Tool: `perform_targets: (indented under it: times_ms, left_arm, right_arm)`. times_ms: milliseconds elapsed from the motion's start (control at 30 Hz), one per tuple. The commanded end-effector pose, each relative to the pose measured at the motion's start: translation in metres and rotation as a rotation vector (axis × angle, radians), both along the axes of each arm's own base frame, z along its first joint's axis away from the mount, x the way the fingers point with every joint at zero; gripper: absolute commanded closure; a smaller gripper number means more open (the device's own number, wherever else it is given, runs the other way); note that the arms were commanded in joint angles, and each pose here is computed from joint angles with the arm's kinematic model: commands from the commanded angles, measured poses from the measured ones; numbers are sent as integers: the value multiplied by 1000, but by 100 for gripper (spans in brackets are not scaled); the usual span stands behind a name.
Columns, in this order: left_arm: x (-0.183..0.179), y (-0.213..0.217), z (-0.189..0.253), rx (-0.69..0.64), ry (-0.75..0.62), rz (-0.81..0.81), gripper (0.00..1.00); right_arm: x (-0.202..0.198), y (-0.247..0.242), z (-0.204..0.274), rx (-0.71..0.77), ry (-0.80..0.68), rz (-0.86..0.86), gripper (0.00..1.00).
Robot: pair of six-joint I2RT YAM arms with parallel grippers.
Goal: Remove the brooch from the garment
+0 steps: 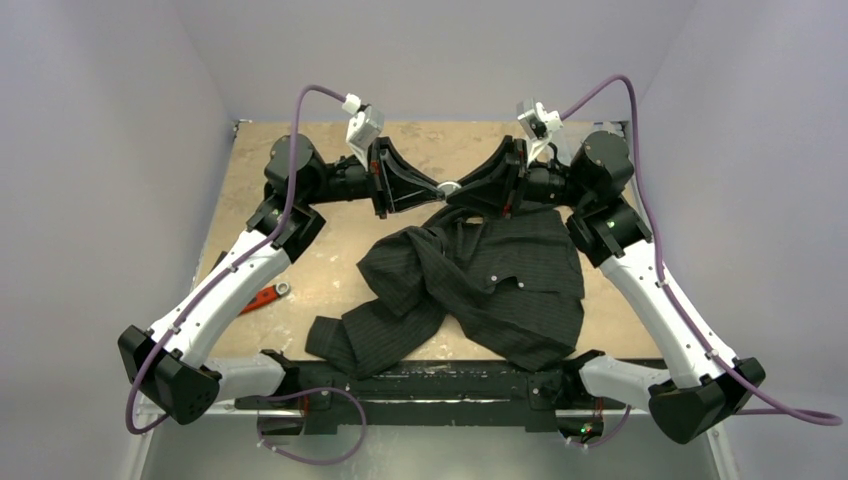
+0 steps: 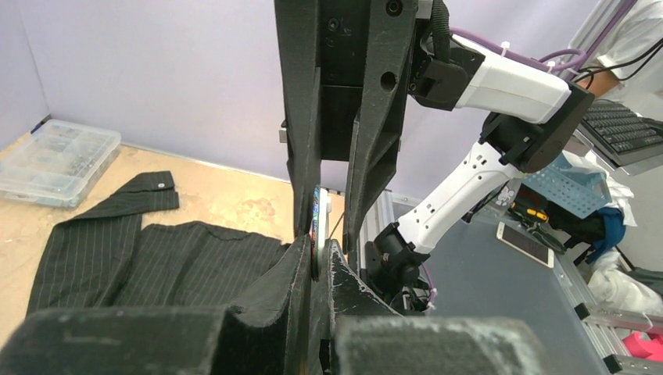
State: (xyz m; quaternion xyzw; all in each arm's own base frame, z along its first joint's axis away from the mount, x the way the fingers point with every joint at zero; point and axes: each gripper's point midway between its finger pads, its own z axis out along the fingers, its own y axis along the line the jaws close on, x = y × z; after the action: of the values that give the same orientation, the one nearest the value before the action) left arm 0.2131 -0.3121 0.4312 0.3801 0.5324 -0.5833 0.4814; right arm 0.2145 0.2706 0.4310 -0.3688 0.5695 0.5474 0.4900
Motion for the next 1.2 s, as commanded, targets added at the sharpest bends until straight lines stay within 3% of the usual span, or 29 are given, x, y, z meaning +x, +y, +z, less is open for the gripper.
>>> perform_targets:
  times_ms: [0,100,233,333,467,800,1167]
  left_arm:
    - [-8,4,15,-43,-39,-3,100]
    - [-7,5,19,-60,-21,-4,100]
    - [-3,5,24,-79,5,-5,100]
    - [0,6,29,-97,30,-8,100]
    - [-1,4,33,-107,25,-28,100]
    - [10,8,27,-119,98,-3,100]
    - [11,8,21,-114,87,-8,100]
  right_arm:
    - [-5,0,8,19,-25,18,66]
    - [-10,0,7,23,-21,33,54]
    - [-16,-1,9,36,-24,66,54]
    - [-17,0,12,46,-21,69,47]
    - [-14,-1,20,80,-18,64,56]
    - [-1,-1,20,102,43,50,63]
    - [5,1,23,110,56,62,67]
